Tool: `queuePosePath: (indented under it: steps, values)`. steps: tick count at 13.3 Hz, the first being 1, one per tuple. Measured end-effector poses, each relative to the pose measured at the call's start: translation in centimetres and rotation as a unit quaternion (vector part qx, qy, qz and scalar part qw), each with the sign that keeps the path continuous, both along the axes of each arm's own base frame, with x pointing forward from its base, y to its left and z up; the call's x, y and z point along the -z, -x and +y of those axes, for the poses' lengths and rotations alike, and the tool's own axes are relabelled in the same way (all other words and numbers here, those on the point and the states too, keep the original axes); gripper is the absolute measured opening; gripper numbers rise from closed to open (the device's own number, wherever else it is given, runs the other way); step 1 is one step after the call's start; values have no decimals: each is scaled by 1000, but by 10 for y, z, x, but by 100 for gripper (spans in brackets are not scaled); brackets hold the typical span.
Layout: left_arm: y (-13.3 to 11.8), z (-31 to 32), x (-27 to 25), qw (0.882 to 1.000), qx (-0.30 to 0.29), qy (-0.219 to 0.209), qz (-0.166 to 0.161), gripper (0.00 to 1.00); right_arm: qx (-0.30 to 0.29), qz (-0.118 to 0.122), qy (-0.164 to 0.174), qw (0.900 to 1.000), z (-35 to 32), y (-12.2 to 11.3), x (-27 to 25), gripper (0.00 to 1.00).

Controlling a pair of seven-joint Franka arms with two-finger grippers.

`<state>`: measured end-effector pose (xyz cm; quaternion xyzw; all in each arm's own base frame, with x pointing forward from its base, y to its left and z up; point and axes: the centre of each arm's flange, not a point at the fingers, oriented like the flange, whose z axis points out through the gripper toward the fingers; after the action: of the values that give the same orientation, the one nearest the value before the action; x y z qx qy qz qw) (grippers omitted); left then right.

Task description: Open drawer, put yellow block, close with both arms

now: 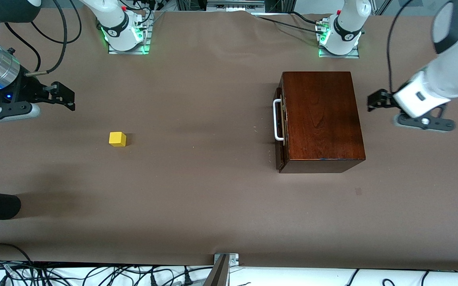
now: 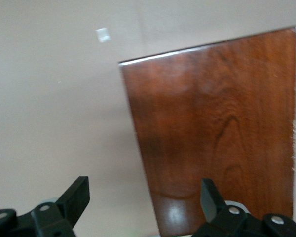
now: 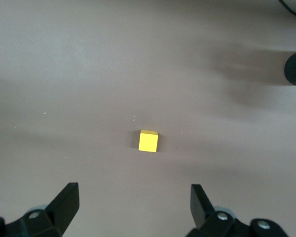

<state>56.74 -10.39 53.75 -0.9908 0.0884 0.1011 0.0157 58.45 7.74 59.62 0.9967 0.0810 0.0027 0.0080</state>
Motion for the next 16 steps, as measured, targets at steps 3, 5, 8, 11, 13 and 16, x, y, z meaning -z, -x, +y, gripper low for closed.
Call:
queuePosePath:
  steps: [3,5,8,11,13,16]
  values:
    - [6,-99,35,1000,-24,4,7,100,-3,2,0,1000,2,-1,2,100]
    - [20,-182,61,999,-51,-5,-9,100,-8,5,1,1000,6,-3,7,100]
    - [45,-263,96,997,-67,-22,-31,100,-9,-1,0,1000,7,-8,12,100]
    - [62,-300,141,995,-42,-81,-47,100,-10,-6,-10,1000,12,-9,11,100]
    - [66,-309,162,994,-41,-94,-41,100,-13,-6,-12,1000,16,-9,11,100]
    - [60,-309,187,994,-44,-94,-39,100,-15,-7,-12,1000,18,-9,10,100]
